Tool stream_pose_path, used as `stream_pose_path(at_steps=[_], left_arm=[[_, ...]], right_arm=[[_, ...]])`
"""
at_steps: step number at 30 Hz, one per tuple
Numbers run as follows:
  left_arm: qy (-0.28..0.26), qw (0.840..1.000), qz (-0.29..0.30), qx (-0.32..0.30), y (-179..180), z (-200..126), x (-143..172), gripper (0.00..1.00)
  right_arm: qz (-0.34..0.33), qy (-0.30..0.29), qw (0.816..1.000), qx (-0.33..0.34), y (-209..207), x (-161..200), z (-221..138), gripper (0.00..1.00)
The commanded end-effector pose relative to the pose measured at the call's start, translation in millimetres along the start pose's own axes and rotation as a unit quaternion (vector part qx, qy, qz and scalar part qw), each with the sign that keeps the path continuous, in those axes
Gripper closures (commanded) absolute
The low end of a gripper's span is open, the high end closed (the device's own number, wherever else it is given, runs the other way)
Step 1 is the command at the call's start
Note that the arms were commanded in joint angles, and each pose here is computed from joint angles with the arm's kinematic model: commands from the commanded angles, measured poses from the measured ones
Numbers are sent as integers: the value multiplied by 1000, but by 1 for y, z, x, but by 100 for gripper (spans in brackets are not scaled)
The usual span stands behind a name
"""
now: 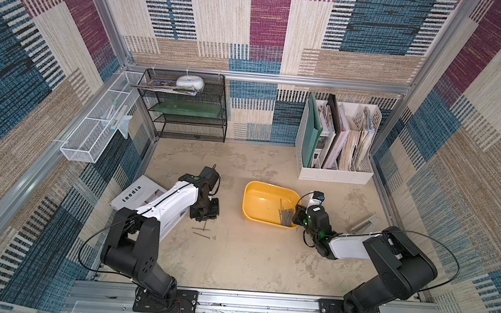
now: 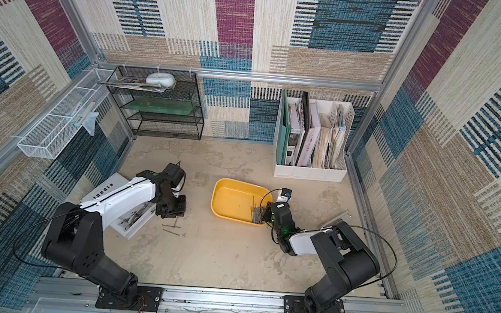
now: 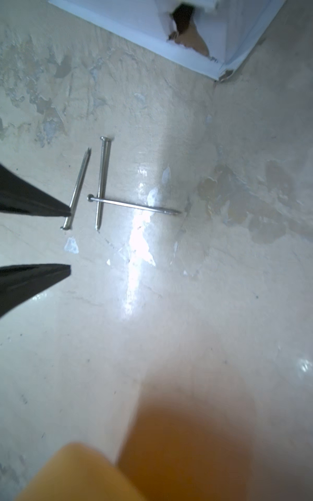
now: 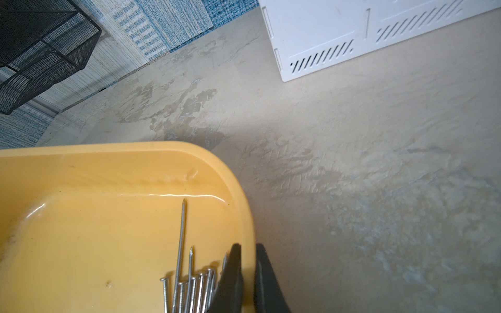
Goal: Put the nails on the desktop into the storage box
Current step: Pick up the nail from the center of the board.
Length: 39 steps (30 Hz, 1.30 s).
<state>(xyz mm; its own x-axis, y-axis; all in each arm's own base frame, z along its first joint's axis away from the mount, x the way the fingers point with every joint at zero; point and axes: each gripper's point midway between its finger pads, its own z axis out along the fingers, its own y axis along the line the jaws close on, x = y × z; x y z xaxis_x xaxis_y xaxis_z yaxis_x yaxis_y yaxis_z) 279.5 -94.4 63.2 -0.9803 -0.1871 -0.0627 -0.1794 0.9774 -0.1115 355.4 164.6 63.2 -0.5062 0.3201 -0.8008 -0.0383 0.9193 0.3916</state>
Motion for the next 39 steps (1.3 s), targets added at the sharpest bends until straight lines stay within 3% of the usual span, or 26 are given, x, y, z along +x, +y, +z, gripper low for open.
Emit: stream_pose_path(at_steps=[1, 16, 18, 22, 28, 34, 39], left_arm=[[11, 999, 7, -34, 16, 11, 4, 68], [43, 996, 5, -75, 29, 50, 0, 68], [47, 996, 3, -76, 29, 53, -1, 75], [56, 995, 3, -77, 28, 60, -2, 97], [53, 996, 8, -66, 22, 57, -7, 100], [29, 999, 19, -33, 8, 17, -10, 100], [-38, 998, 51, 11, -19, -61, -11, 100]], right_arm=[[-15, 12, 1000, 11, -4, 5, 1, 100], [-22, 18, 1000, 5, -1, 7, 5, 100], [-23, 19, 1000, 6, -1, 8, 5, 100], [-24, 20, 999, 5, -1, 8, 5, 100], [-27, 20, 999, 5, -1, 8, 5, 100], [-28, 20, 999, 6, -1, 7, 5, 100], [-28, 20, 999, 8, -1, 8, 6, 100]])
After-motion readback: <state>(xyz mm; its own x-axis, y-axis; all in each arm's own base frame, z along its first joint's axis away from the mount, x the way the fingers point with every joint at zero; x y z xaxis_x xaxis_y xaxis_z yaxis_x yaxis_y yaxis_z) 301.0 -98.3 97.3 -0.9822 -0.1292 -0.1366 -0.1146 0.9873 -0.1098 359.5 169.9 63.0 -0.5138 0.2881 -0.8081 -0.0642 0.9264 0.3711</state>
